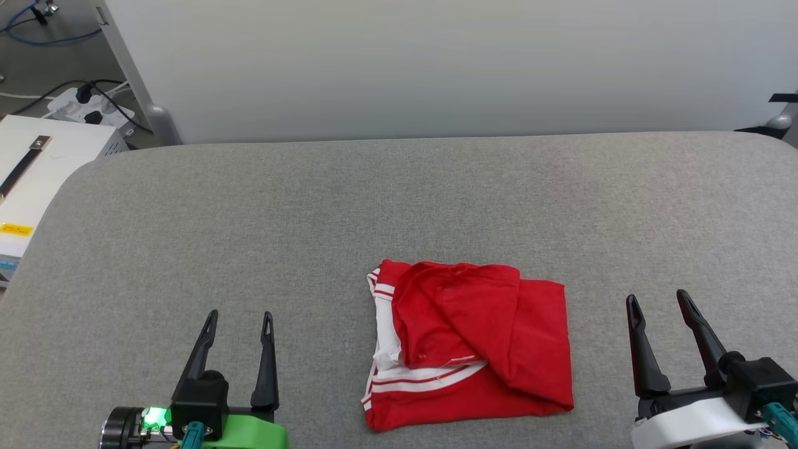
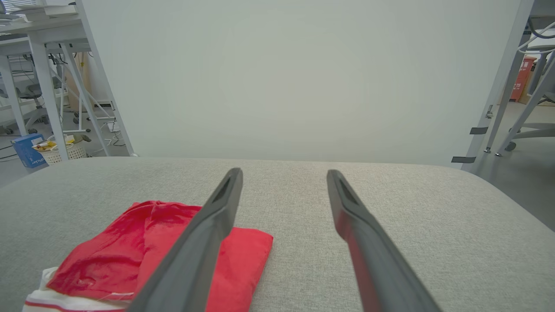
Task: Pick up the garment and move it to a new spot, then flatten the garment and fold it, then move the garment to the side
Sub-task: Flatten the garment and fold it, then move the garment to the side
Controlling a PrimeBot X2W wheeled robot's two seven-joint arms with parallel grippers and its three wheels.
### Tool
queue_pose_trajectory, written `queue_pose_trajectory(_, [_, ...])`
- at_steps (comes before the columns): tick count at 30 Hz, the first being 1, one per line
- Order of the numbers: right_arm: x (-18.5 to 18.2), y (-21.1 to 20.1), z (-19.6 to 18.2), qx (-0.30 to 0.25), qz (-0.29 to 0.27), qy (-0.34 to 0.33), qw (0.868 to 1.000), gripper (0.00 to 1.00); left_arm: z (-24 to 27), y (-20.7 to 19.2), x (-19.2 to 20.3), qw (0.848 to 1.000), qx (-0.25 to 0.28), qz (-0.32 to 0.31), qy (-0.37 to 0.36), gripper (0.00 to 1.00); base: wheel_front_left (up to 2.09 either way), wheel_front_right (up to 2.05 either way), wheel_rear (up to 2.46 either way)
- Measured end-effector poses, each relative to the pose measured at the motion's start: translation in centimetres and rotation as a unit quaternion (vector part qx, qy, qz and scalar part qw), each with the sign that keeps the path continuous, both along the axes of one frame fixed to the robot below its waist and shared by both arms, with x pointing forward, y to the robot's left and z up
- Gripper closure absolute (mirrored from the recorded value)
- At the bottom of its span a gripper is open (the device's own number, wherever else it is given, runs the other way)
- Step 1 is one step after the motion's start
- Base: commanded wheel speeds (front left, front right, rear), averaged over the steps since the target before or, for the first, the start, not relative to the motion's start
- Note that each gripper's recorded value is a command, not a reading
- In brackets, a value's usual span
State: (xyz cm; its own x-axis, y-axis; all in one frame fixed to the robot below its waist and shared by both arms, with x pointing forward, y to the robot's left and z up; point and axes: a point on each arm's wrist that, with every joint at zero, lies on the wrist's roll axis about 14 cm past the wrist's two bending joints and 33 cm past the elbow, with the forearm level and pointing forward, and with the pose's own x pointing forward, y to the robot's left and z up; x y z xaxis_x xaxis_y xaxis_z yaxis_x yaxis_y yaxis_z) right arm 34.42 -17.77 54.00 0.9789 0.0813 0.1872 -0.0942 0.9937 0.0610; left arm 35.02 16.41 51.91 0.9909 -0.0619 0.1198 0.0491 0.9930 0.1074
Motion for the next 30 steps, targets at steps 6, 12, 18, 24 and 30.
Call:
queue_pose_trajectory(6, [0.0, 0.3, 0.0, -0.004, 0.002, 0.000, 1.000, 0.00, 0.1, 0.1, -0.1, 1.000, 0.000, 0.001, -0.001, 0.00, 0.00, 0.00, 0.00])
queue_pose_trajectory(12, [0.8, -0.6, 1.3, -0.035, 0.001, -0.020, 0.999, 0.00, -0.2, 0.0, 0.0, 1.000, 0.000, 0.001, 0.003, 0.00, 0.00, 0.00, 0.00])
queue_pose_trajectory(18, [4.0, -3.0, 5.7, -0.087, 0.002, -0.074, 0.993, 0.00, -0.7, 0.1, 0.3, 1.000, 0.000, 0.002, 0.011, 0.00, 0.00, 0.00, 0.00])
queue_pose_trajectory(24, [7.8, -2.5, 7.3, -0.099, 0.052, -0.024, 0.993, 0.00, -1.4, 0.4, 0.5, 1.000, 0.001, 0.006, 0.021, 0.00, 0.00, 0.00, 0.00])
queue_pose_trajectory(30, [10.4, -1.2, 6.1, -0.101, 0.105, 0.074, 0.987, 0.00, -1.9, 0.7, 1.0, 1.000, 0.001, 0.011, 0.030, 0.00, 0.00, 0.00, 0.00])
